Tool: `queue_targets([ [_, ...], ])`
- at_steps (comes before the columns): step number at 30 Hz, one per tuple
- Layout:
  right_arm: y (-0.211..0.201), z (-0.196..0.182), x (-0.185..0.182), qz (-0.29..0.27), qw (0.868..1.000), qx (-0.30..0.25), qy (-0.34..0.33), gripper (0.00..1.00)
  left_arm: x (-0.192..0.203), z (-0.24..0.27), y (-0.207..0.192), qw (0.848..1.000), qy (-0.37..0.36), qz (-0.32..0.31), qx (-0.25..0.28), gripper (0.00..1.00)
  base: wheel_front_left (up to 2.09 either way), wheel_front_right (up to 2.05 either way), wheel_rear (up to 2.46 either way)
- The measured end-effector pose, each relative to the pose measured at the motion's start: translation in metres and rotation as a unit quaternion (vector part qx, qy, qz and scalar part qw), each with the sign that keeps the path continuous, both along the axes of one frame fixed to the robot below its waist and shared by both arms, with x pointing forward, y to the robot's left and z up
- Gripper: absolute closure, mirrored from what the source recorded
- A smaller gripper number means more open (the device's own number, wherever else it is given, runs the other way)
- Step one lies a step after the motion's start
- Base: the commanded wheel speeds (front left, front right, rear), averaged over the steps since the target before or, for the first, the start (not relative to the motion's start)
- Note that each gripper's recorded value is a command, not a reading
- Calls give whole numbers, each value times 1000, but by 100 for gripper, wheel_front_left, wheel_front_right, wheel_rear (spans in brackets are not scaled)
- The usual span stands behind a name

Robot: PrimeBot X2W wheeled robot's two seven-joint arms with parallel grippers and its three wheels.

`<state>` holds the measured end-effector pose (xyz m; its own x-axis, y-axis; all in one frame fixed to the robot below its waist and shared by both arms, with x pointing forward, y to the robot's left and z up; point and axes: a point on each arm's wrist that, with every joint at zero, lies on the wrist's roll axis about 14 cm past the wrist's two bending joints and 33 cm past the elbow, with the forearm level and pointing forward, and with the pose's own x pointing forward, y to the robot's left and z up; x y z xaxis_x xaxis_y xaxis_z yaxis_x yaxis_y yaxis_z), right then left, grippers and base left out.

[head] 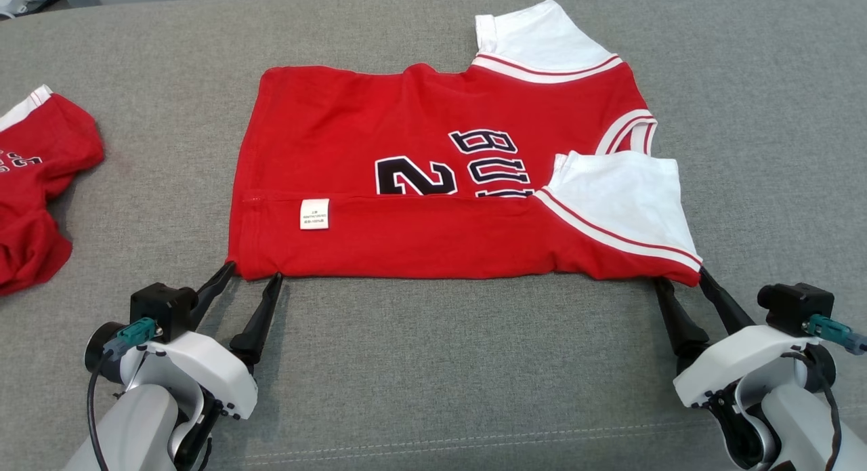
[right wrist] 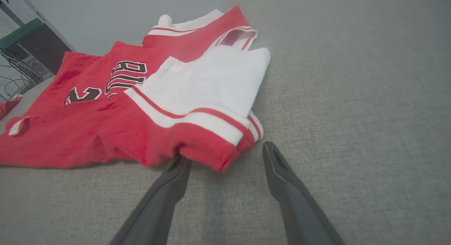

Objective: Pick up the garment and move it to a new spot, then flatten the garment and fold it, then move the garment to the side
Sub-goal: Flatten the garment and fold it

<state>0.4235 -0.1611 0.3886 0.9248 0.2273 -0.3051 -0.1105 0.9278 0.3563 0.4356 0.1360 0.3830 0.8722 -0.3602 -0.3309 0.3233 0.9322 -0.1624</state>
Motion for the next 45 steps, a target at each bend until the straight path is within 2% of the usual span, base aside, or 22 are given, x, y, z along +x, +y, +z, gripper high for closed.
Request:
queue_targets([
  [11,10,13,2,26,999,-1,-21,0,-1,3,6,1000,-5,0,8,0,0,0,0],
  [21,-3,8,-12,27,999,-22,-14,0,-3,7,4,1000,-8,-1,6,0,0,0,0],
  [30,9,5,-17,49,998,-24,-12,0,-7,2,5,1000,0,0,5,0,0,0,0],
  [33,11,3,-16,52,998,-25,-8,8,-8,0,6,1000,1,3,5,0,0,0,0],
  [38,12,4,-8,55,998,-27,-13,9,-10,-1,10,1000,4,7,7,0,0,0,0],
  [40,12,5,-8,57,998,-32,-15,13,-10,-2,11,1000,5,8,6,0,0,0,0],
  [45,13,7,-6,59,997,-35,-20,15,-10,-3,11,1000,6,9,6,0,0,0,0],
])
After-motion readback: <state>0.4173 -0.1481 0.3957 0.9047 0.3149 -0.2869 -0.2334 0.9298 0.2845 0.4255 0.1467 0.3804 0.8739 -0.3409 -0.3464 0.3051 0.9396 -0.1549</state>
